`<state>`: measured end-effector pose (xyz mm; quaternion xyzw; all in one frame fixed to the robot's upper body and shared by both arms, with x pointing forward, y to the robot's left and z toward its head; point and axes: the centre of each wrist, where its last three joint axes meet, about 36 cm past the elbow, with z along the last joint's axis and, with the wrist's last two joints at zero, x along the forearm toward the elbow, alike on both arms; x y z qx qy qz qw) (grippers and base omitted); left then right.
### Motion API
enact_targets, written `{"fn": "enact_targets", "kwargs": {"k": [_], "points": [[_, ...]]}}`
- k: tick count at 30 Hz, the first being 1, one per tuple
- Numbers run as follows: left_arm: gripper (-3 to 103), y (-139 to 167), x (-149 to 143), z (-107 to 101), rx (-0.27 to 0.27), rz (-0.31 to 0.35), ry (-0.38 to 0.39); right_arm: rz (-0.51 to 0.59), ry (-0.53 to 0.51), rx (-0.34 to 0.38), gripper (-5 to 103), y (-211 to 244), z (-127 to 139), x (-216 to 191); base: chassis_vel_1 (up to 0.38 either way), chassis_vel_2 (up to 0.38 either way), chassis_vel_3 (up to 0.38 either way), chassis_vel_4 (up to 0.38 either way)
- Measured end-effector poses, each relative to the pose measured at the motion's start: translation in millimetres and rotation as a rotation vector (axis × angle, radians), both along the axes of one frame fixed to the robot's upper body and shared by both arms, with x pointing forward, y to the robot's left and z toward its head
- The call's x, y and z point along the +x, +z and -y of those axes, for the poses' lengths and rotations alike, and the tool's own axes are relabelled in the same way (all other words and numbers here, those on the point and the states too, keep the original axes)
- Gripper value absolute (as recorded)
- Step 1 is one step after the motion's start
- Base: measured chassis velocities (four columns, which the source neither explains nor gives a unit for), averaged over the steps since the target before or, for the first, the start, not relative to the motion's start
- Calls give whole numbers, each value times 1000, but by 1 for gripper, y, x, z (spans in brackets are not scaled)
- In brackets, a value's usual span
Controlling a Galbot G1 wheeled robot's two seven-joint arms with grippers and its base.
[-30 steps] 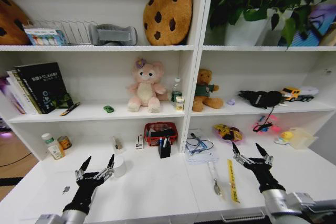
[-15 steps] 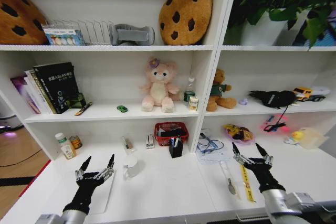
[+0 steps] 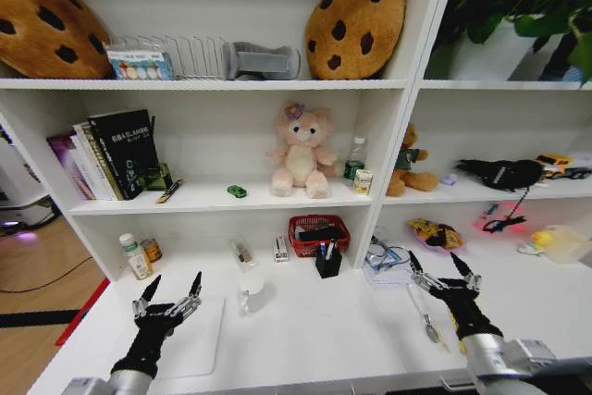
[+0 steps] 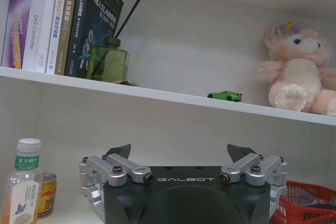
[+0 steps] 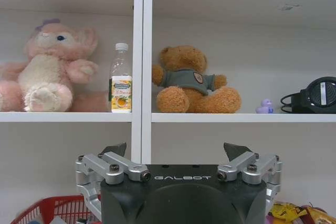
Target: Organize the objects on the table.
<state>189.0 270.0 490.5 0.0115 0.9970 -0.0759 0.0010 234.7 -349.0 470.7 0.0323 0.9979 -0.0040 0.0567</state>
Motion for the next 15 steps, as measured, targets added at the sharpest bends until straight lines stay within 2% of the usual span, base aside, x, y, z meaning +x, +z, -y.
{"fn": "enact_targets", "kwargs": {"k": [15], "points": [[100, 0, 0, 0, 0, 0, 0, 0, 0, 0, 100, 0, 0, 0, 119, 120, -119, -123]]}}
